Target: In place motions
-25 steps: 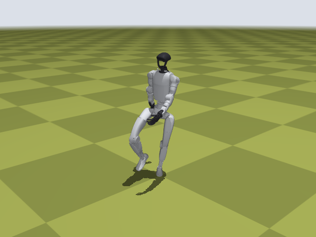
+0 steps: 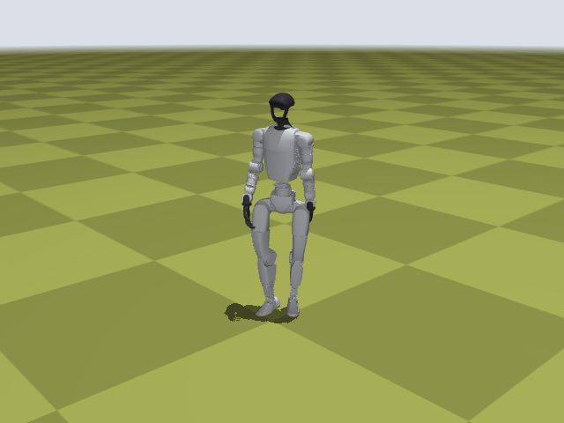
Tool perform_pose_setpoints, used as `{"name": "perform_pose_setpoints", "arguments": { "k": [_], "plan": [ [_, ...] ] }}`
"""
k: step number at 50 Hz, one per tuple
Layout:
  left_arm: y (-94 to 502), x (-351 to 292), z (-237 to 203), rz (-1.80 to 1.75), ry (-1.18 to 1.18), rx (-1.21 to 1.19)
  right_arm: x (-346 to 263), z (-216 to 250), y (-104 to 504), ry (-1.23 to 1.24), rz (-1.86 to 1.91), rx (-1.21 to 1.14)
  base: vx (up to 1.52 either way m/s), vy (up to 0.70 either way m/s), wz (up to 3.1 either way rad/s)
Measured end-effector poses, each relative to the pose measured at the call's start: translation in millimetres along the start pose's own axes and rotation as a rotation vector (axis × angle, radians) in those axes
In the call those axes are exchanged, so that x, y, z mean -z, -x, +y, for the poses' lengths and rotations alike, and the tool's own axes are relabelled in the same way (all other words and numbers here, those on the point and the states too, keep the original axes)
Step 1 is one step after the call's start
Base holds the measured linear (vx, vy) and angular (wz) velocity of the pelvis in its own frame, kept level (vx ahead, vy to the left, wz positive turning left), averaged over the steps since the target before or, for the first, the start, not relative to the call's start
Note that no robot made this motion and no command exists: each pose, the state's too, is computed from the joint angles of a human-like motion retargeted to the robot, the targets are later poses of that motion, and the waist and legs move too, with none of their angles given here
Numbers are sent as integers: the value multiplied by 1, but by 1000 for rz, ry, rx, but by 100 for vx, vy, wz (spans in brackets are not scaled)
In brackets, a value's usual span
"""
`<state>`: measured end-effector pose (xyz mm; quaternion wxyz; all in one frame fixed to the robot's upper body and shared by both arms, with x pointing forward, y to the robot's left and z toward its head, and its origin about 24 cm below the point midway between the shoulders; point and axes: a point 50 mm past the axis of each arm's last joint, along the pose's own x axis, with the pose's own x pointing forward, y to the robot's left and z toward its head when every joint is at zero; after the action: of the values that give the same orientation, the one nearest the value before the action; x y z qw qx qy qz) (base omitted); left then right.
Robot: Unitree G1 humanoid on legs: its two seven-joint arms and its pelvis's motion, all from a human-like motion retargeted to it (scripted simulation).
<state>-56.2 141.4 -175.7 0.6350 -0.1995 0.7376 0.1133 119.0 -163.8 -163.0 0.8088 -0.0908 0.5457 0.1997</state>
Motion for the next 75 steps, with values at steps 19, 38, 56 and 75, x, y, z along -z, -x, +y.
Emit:
{"name": "perform_pose_setpoints", "arguments": {
  "k": [19,38,56,75],
  "plan": [
    [3,-19,27,-127,-101,-101,132,19,43,-459,516,104,-4,8,4],
    [27,116,58,466,-263,-24,-254,-34,48,15,-657,69,-2,7,-60],
    [16,3,63,147,-190,-185,-111,7,-3,67,-301,-44,26,-16,64],
    [224,-344,-122,-1405,-549,19,254,77,139,-527,1051,-7,-5,-18,85]
  ]
}}
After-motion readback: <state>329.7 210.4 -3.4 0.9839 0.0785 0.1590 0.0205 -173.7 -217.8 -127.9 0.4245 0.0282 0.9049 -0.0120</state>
